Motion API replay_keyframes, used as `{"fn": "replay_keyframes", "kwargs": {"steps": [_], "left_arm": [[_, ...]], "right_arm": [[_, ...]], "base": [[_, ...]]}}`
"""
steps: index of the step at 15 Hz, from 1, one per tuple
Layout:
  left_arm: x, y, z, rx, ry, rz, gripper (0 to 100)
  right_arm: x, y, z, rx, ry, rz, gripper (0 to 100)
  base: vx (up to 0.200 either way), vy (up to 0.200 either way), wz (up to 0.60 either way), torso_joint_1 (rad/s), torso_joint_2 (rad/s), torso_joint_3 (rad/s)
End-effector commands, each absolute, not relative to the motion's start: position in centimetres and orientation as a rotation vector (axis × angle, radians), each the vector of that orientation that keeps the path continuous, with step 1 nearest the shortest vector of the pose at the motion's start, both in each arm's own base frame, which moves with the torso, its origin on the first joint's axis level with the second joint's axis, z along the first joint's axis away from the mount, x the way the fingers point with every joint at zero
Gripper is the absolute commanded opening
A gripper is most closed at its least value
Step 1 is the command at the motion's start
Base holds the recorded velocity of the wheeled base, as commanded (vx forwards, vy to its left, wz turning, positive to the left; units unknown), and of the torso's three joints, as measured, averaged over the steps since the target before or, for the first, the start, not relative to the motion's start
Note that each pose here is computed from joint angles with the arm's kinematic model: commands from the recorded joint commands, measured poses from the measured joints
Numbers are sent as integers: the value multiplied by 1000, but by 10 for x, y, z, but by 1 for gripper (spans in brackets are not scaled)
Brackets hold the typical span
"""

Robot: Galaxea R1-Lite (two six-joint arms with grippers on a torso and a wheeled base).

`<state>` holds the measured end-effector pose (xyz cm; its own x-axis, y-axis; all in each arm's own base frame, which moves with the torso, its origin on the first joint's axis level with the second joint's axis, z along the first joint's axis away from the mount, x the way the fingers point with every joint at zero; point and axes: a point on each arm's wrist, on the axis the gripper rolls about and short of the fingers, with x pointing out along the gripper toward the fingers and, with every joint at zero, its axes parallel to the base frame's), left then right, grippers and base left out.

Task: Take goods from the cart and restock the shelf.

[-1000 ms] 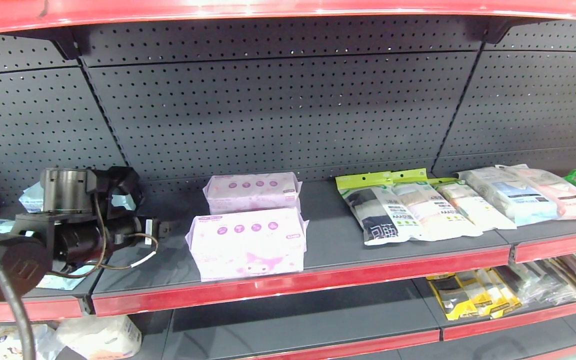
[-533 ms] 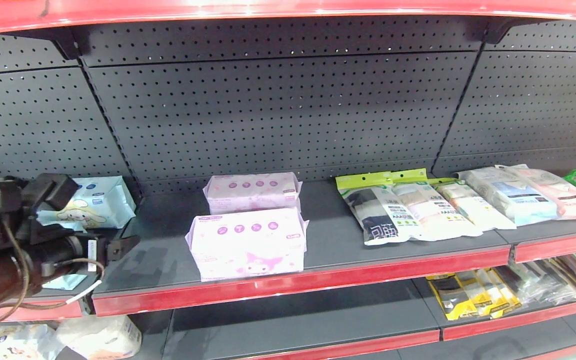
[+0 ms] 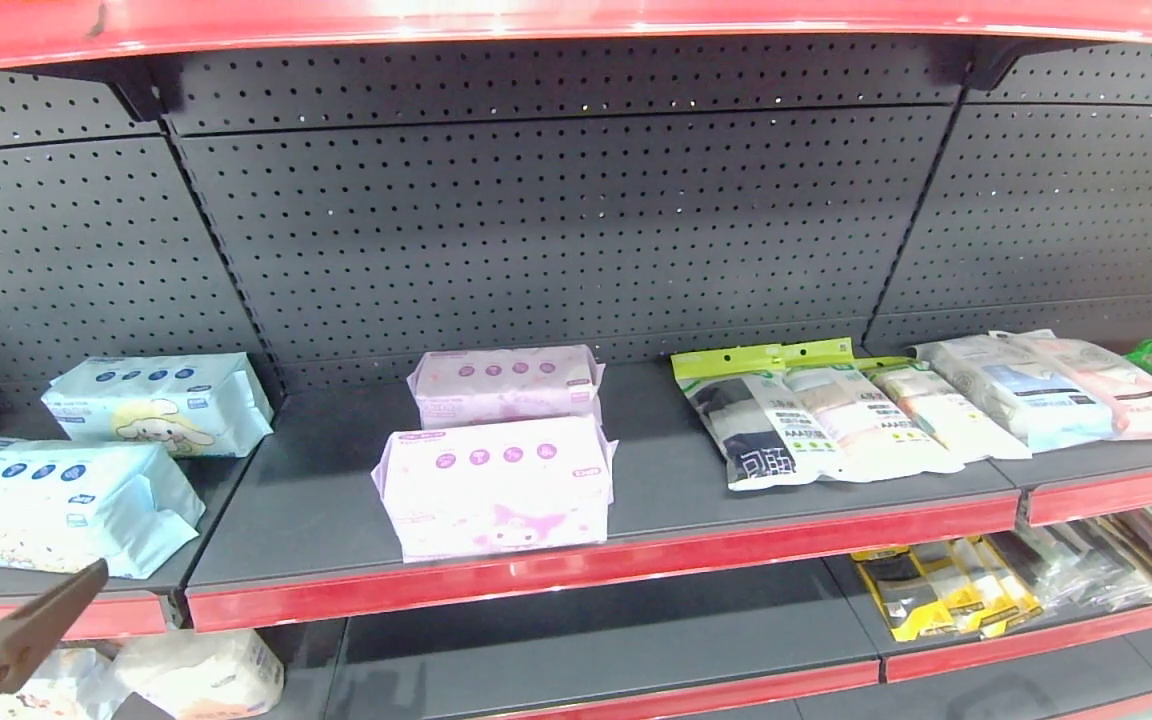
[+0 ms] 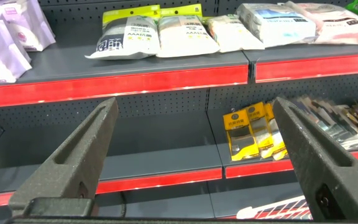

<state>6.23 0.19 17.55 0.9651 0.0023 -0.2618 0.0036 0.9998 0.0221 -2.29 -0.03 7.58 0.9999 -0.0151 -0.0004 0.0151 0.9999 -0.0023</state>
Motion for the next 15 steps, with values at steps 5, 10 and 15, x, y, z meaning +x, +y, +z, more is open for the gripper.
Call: {"fn": "replay_keyframes", "kwargs": {"steps": [5,10,15], "left_arm": [[15,0,164,41,77,7,100],[-13,-2,140,163,58,-20,100],[-35,-3,118,185,55,-50,100]], "right_arm": [[-23,0,76,-3,0,-15,100],[-23,0,76,-3,0,-14,100],[-23,0,76,-5,0,-14,100]], "base": [[0,0,0,0,0,0],[0,0,0,0,0,0],[0,0,0,0,0,0]]}}
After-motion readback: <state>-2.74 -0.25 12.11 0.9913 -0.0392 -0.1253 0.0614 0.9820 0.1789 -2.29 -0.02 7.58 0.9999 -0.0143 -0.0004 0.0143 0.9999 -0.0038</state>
